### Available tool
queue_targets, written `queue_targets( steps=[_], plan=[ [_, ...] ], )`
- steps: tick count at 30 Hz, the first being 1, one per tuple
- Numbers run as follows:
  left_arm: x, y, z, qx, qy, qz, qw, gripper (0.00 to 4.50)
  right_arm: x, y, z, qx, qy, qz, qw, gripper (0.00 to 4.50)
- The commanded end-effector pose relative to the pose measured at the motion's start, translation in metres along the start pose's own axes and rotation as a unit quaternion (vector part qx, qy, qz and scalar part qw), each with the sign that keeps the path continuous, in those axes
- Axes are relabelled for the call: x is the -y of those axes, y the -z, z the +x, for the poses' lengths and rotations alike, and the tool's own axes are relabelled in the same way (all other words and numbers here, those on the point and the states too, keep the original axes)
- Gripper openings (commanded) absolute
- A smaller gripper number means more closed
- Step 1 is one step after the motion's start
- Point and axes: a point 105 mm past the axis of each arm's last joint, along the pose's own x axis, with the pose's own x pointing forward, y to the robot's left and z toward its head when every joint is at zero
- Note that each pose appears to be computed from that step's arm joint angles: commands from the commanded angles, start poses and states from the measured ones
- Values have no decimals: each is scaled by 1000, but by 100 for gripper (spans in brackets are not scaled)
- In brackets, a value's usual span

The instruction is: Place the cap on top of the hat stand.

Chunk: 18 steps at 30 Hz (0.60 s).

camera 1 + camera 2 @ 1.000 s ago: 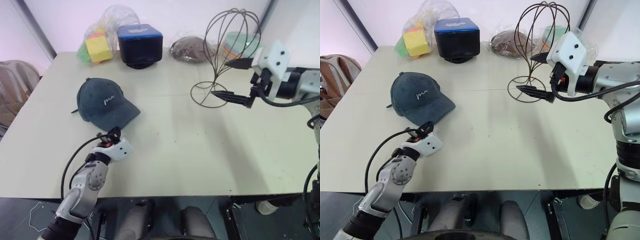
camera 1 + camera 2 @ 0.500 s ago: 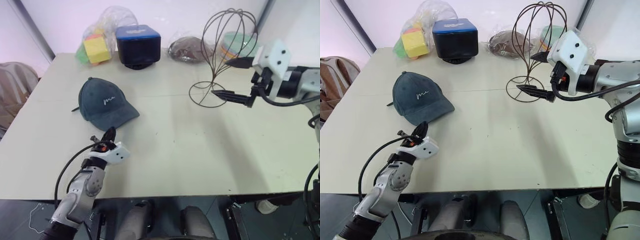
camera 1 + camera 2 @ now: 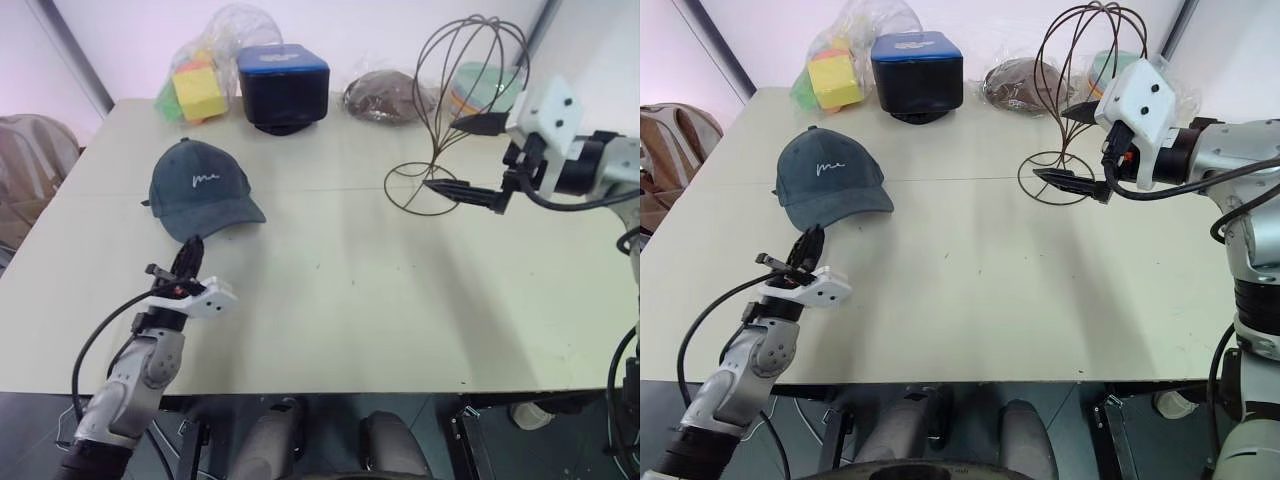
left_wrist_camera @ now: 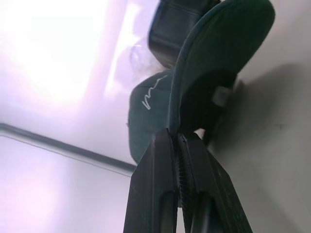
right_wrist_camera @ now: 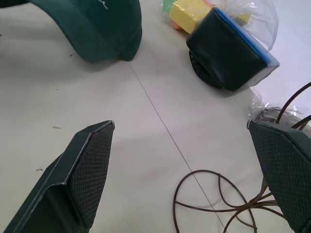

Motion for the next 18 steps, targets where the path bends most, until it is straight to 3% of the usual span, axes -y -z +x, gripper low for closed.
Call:
queue_targets(
  steps=[1, 18],
  plan=[
    [-37, -14, 11, 39, -63, 14, 997, 2, 13, -11, -12, 3, 21, -28, 999, 450],
    [-110, -60, 48, 133, -158, -1, 978, 2, 50, 1, -57, -56, 88, -48, 993, 450]
  ],
)
